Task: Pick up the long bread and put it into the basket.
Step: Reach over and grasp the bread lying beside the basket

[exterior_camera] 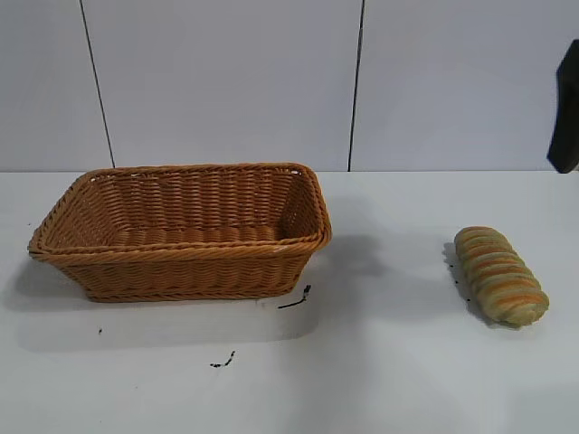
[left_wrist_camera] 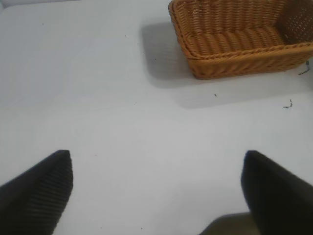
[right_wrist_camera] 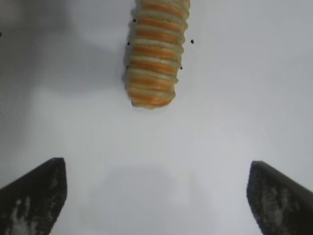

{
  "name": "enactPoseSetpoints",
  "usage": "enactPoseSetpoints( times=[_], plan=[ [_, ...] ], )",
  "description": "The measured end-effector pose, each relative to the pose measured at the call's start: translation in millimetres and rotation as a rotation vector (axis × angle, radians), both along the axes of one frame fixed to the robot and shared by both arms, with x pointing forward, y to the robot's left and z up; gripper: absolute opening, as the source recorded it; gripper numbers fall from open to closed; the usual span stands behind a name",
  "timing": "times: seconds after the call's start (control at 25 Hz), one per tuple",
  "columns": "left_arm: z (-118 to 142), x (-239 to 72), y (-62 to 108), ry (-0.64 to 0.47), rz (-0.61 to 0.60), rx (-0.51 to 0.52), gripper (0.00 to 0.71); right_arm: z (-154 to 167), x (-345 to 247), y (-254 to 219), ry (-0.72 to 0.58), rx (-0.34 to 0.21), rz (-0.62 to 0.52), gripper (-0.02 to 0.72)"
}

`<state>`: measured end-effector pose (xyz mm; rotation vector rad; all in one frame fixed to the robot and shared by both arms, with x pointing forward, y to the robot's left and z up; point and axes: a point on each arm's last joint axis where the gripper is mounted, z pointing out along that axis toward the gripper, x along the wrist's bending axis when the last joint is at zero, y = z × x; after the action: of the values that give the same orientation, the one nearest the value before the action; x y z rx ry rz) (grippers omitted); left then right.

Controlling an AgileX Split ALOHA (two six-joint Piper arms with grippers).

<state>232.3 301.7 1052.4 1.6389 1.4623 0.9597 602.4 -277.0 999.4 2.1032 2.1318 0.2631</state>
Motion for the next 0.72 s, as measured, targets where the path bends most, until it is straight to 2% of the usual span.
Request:
enactPoseSetpoints(
  times=[0.44, 0.72],
  plan=[
    [0, 0, 0.0, 0.000, 0.000, 0.000, 0.696, -71, 29, 1, 0.059, -0.004, -0.005, 0.692],
    [0, 0, 0.0, 0.000, 0.000, 0.000, 0.696, -100, 38, 2, 0.057, -0.005, -0.006, 0.692]
  ],
)
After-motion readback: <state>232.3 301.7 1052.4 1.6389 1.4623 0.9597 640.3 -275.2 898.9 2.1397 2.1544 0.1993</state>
